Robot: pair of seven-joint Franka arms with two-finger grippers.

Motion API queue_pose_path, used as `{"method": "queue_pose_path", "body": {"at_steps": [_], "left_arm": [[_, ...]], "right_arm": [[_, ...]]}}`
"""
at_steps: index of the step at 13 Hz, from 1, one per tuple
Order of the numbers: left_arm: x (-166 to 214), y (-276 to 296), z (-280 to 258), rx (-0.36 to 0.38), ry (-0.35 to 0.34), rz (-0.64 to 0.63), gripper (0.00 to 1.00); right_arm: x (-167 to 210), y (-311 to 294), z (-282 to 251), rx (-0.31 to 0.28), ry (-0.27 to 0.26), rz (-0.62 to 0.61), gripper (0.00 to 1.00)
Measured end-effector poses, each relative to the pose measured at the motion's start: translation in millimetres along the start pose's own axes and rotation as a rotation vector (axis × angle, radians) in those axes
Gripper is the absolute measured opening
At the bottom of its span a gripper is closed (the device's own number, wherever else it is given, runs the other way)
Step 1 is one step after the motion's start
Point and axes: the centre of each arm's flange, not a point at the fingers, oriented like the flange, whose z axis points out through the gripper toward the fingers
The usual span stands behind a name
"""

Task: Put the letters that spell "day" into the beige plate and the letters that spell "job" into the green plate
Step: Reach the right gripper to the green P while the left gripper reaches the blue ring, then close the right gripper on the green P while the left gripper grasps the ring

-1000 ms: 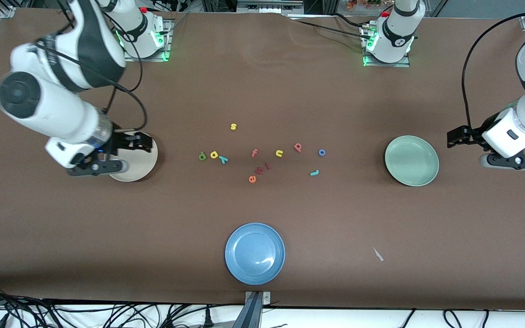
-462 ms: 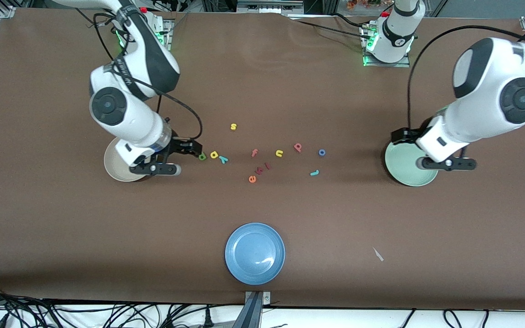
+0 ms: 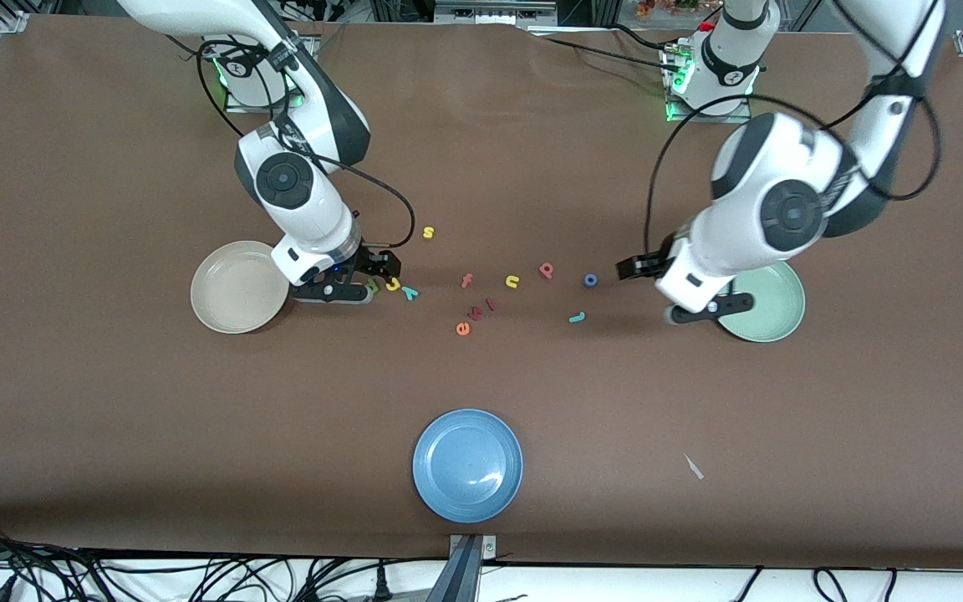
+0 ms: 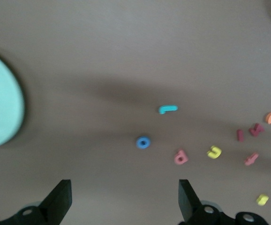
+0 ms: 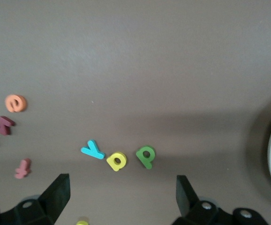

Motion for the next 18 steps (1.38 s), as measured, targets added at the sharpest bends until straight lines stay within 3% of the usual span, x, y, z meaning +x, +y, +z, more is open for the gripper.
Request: {"method": "queue_pose_path", "body": {"at_steps": [2,5,7,13,18], "left_arm": [[-13.7,19.7,43.6,-0.020,0.019,-0.031,1.00],[-35.3,35.7,89.4,-0.042,0.048,-0.069,1.00],[-42.5,41.2,112.4,-0.009,0.069,-0.079,1.00],[-19.3,24.3,156.6,0.055,0.123,-0.041,0.99],[-11.1,13.2,189.8,0.082,0.102,-0.022,0.92]], "right_arm": [[-5.0,3.5,8.3,-0.016,0.002,-0.018,1.00],[-16.1,7.8,28.8,-0.010,0.053,-0.065,1.00],[-25.6,12.5,52.9,-0.003,0.056,-0.086,1.00],[-23.7,25.9,82.0,-0.025,0.052,-0.110,1.00],[-20.3,34.3,99.1,-0.030,0.069,-0.135,0.96]]}}
